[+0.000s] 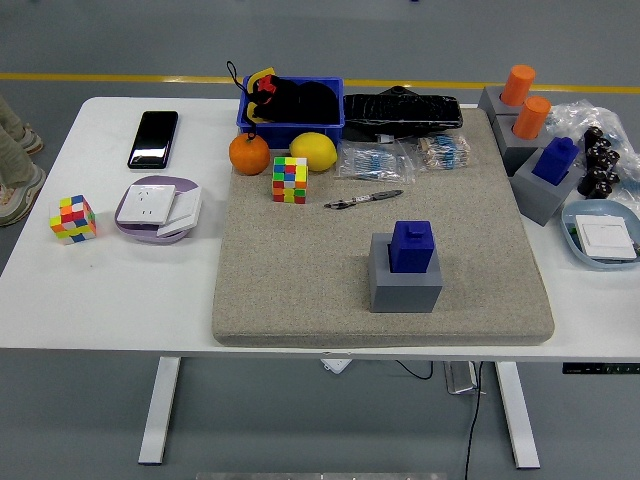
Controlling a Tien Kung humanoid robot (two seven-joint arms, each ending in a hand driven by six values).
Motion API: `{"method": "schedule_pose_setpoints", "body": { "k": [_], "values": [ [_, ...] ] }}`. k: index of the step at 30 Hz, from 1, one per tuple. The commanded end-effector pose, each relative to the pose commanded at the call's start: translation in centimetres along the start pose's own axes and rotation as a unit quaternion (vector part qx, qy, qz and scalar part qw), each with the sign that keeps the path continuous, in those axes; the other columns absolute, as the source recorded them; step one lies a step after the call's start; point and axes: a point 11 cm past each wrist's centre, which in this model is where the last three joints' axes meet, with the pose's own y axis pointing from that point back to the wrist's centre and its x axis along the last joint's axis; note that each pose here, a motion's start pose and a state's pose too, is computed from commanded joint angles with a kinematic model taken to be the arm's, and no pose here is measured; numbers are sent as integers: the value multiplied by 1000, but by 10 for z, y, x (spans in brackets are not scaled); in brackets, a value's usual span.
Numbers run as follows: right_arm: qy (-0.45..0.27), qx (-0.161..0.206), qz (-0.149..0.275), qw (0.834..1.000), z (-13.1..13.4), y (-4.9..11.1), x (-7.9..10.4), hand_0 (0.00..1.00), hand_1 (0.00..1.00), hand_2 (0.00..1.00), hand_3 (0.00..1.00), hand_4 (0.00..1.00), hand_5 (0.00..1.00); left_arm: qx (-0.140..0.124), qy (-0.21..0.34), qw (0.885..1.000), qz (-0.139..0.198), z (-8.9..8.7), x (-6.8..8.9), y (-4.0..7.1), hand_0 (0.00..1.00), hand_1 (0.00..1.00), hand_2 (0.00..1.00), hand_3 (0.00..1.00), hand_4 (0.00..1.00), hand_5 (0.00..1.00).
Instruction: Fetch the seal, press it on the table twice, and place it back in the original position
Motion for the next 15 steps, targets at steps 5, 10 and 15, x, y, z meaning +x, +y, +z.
{"method": "schedule_pose_setpoints", "body": {
  "k": [5,10,15],
  "values": [
    [-1,1,2,1000,-1,1,2,927,893,880,842,998,816,2,0,1000,-2,-2,-2,0,795,747,737,775,804,471],
    [-3,-4,7,1000,5,5,5,927,893,880,842,998,816,-3,0,1000,-2,2,-1,0,795,747,737,775,804,471],
    [-6,-7,9,1000,7,6,6,927,892,880,842,998,815,-3,0,1000,-1,2,0,0,795,747,736,775,803,469]
  ]
}}
